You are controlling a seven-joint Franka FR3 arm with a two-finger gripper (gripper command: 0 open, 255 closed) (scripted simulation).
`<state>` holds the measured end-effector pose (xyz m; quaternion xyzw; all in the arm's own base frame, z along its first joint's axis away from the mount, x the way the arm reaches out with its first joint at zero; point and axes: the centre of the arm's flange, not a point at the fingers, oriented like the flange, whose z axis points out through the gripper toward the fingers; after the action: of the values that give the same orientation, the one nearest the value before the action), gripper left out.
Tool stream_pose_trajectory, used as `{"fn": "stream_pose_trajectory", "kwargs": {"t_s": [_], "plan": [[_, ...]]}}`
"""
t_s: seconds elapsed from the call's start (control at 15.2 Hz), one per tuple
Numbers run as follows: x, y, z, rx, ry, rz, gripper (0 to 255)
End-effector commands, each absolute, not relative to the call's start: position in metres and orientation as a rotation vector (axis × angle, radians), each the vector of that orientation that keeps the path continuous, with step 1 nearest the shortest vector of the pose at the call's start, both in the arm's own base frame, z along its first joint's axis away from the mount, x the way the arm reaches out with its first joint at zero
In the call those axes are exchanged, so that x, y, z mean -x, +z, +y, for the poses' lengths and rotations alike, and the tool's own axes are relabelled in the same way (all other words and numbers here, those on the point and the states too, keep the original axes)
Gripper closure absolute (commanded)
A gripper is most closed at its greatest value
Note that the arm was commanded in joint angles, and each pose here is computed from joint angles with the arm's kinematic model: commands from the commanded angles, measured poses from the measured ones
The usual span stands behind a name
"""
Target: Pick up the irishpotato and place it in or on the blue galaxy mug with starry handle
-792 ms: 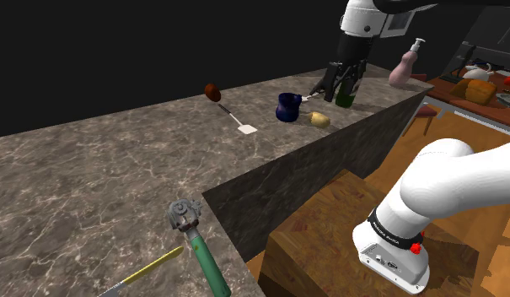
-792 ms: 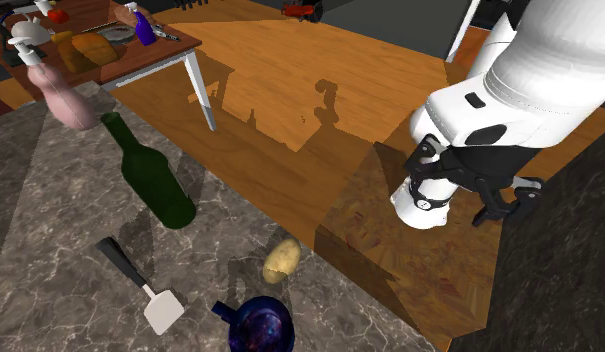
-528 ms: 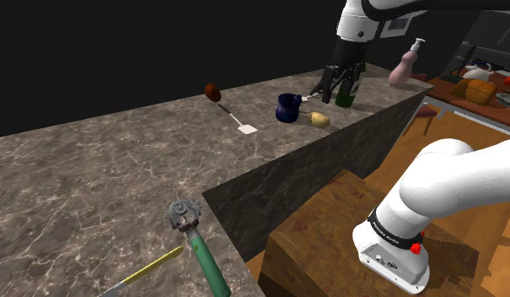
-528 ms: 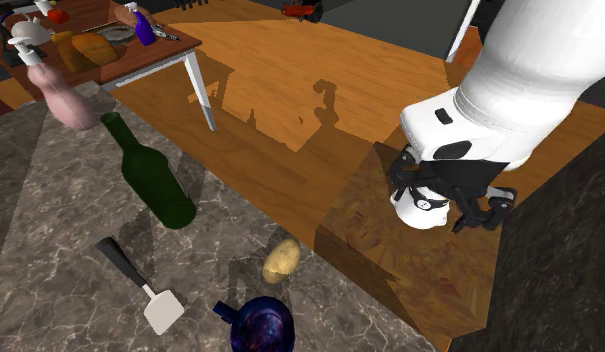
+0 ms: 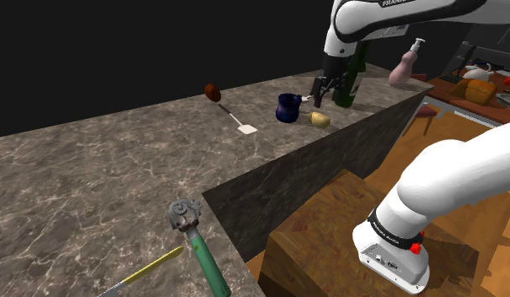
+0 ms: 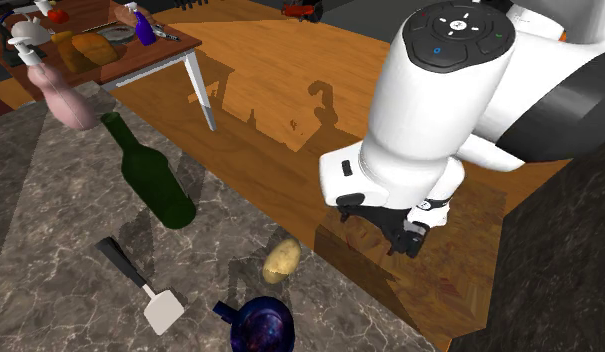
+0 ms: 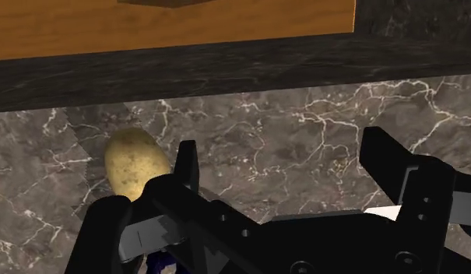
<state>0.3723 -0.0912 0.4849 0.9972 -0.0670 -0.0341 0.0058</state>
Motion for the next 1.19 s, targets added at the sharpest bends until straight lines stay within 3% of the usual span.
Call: {"fn": "stream_pose_trajectory", "kwargs": {"t_s": [0.0, 1.12], "plan": [[-0.388, 0.47, -0.11, -3.117, -0.121, -0.226, 0], [-0.472, 0.348, -0.233, -3.091, -0.225, -0.338, 0]]}}
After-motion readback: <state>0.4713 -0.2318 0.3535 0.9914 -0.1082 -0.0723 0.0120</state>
